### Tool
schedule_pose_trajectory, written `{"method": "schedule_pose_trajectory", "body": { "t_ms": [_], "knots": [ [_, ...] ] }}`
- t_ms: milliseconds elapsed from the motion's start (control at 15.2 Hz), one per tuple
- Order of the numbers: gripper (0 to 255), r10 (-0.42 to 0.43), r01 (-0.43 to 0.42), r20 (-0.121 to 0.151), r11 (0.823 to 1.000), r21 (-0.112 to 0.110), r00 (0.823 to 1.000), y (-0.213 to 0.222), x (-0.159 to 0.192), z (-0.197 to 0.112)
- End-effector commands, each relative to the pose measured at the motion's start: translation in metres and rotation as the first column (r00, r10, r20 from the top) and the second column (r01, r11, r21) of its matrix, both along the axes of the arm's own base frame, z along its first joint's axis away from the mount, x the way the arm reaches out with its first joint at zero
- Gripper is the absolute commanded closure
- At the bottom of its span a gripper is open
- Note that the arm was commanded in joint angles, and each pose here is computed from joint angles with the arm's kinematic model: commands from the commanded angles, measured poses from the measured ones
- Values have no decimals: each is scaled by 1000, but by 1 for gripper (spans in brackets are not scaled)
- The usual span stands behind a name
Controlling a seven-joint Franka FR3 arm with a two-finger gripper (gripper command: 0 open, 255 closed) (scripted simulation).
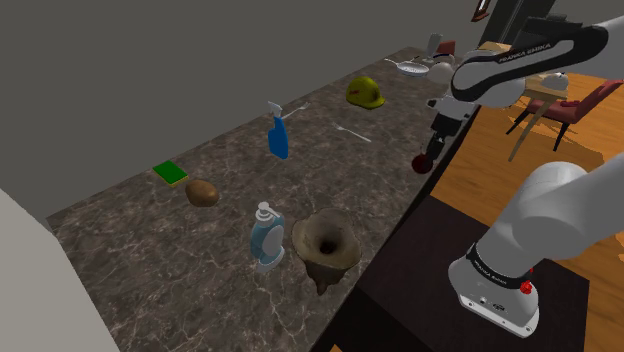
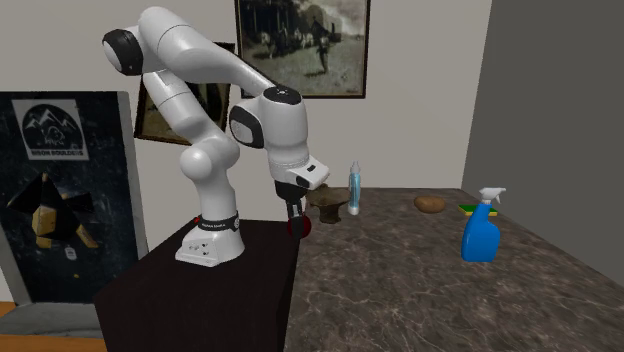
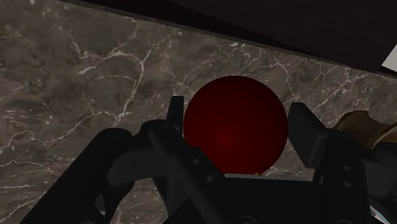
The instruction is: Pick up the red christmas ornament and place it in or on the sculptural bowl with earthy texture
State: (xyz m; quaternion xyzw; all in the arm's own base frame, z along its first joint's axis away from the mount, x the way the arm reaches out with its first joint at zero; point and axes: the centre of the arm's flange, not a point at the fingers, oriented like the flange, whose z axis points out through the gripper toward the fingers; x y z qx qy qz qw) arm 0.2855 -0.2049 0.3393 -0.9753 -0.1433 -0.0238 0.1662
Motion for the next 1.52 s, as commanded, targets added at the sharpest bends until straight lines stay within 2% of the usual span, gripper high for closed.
{"method": "schedule_pose_trajectory", "body": {
  "t_ms": [0,858,1452],
  "knots": [
    [255,0,0,-1,1000,0,1000,1,-1,10],
    [255,0,0,-1,1000,0,1000,1,-1,77],
    [255,0,0,-1,1000,0,1000,118,18,73]
  ]
}}
